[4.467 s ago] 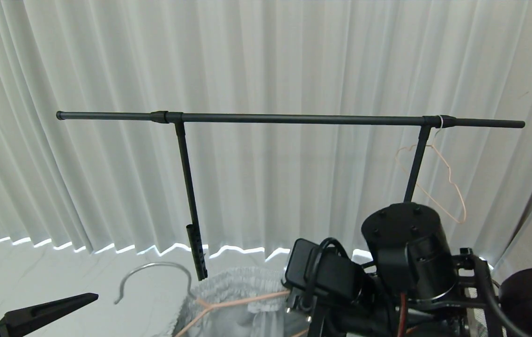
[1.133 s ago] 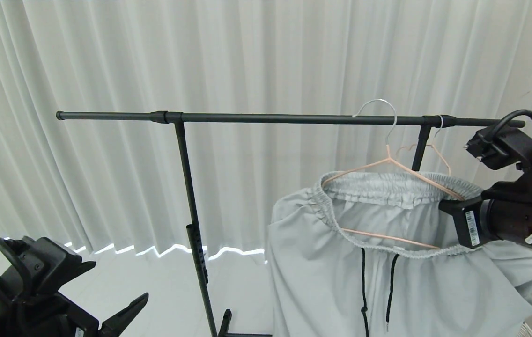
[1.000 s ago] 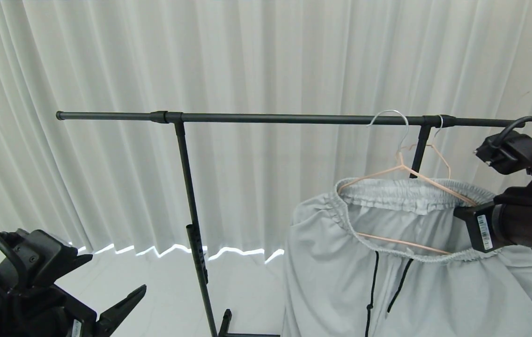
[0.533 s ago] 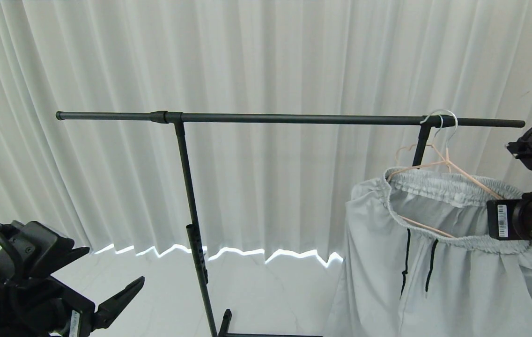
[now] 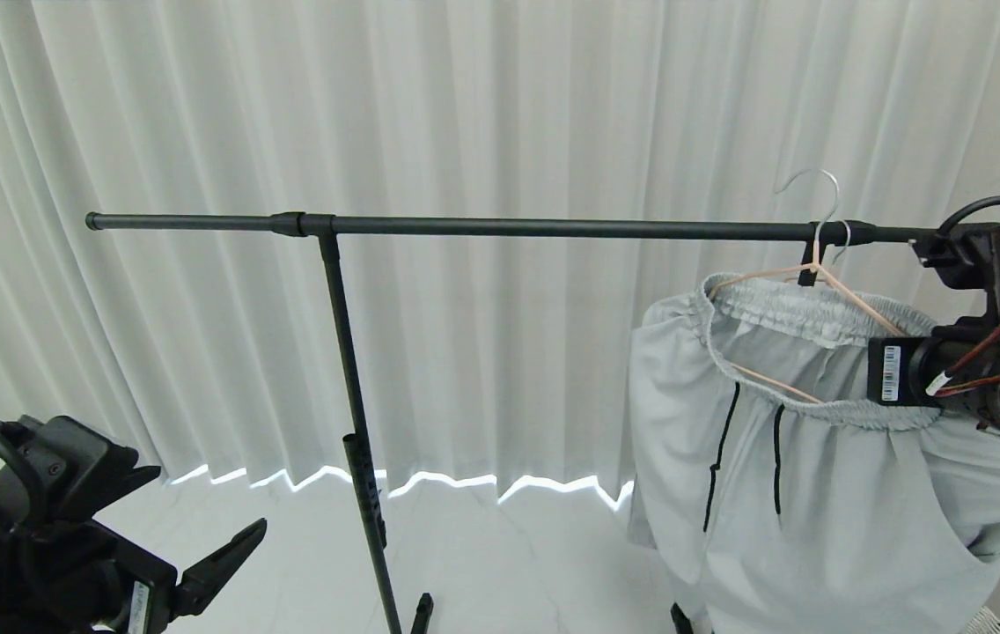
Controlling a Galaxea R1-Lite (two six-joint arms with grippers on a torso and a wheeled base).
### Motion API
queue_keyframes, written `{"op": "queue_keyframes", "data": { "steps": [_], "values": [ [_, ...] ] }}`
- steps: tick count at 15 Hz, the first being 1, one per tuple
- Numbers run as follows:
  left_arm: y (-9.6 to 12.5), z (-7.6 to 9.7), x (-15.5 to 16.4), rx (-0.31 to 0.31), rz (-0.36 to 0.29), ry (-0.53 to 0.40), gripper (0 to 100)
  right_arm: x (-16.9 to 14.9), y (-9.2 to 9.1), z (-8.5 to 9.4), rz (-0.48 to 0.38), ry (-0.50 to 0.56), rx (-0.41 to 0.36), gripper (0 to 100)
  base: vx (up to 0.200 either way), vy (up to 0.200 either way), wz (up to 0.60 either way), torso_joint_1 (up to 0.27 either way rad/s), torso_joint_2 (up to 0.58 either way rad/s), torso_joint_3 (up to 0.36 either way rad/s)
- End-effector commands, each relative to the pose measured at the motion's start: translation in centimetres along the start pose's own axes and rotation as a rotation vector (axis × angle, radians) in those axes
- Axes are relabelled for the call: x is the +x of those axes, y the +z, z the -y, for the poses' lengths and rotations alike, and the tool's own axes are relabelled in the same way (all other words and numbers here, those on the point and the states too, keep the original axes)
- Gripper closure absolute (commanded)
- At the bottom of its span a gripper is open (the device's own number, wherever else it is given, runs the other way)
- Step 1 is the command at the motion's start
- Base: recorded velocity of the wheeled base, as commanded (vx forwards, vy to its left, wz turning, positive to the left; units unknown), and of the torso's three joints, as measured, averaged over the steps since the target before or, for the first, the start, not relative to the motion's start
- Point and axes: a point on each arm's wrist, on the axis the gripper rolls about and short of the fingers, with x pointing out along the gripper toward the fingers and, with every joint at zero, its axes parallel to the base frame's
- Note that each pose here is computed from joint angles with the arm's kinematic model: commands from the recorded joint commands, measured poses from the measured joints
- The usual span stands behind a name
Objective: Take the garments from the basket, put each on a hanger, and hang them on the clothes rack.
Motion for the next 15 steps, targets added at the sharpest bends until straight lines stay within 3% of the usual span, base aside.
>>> {"op": "queue_keyframes", "data": {
  "steps": [1, 7, 15],
  "values": [
    [0.0, 0.0, 0.0, 0.000, 0.002, -0.001, 0, 0.3, -0.1, -0.2, -0.008, 0.000, -0.006, 100, 0.200, 0.000, 0.00, 0.012, 0.01, -0.007],
    [0.0, 0.1, -0.1, 0.004, 0.004, -0.007, 0, 1.0, -0.9, -0.9, -0.041, 0.004, -0.029, 100, 0.200, 0.000, 0.00, 0.002, 0.00, 0.000],
    [-0.1, 0.3, -0.2, 0.009, 0.010, -0.015, 0, 4.5, -2.4, -2.8, -0.088, -0.027, -0.068, 100, 0.000, 0.000, 0.00, 0.000, 0.00, 0.000]
  ]
}}
